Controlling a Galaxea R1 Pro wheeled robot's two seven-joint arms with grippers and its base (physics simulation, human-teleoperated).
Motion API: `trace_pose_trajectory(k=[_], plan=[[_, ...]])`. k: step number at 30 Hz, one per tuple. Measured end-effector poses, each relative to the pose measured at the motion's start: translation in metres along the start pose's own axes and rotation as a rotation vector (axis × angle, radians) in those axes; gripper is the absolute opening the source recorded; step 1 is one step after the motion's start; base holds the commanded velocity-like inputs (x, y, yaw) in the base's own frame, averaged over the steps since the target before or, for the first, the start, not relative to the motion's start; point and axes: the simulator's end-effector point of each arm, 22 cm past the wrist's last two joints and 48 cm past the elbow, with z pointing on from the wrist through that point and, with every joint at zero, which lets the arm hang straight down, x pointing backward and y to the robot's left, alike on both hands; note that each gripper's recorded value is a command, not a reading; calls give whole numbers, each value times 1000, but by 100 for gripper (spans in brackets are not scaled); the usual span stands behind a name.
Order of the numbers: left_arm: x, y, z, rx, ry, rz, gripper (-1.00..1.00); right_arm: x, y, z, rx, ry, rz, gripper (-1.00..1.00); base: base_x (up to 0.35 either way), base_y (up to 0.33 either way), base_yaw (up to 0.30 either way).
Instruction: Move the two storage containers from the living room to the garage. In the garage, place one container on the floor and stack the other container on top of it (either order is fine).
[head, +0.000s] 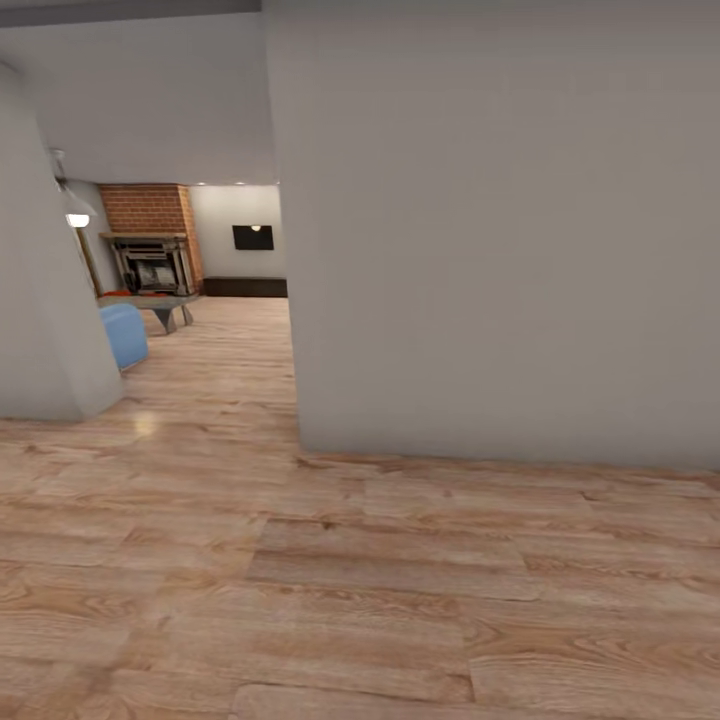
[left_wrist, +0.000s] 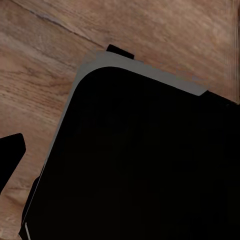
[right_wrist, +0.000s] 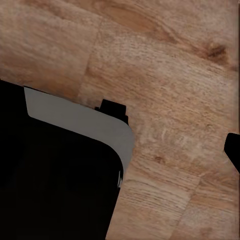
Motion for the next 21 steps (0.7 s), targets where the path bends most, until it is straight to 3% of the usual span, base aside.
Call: trace_pose_trajectory(k=[15,21], plan=[[1,0,0,0,2,1,100,2,3,0,-6,10,-22,100,320,0,2],[1,0,0,0,1,0,100,0,2,0,-3,1,-11,100,319,0,178]])
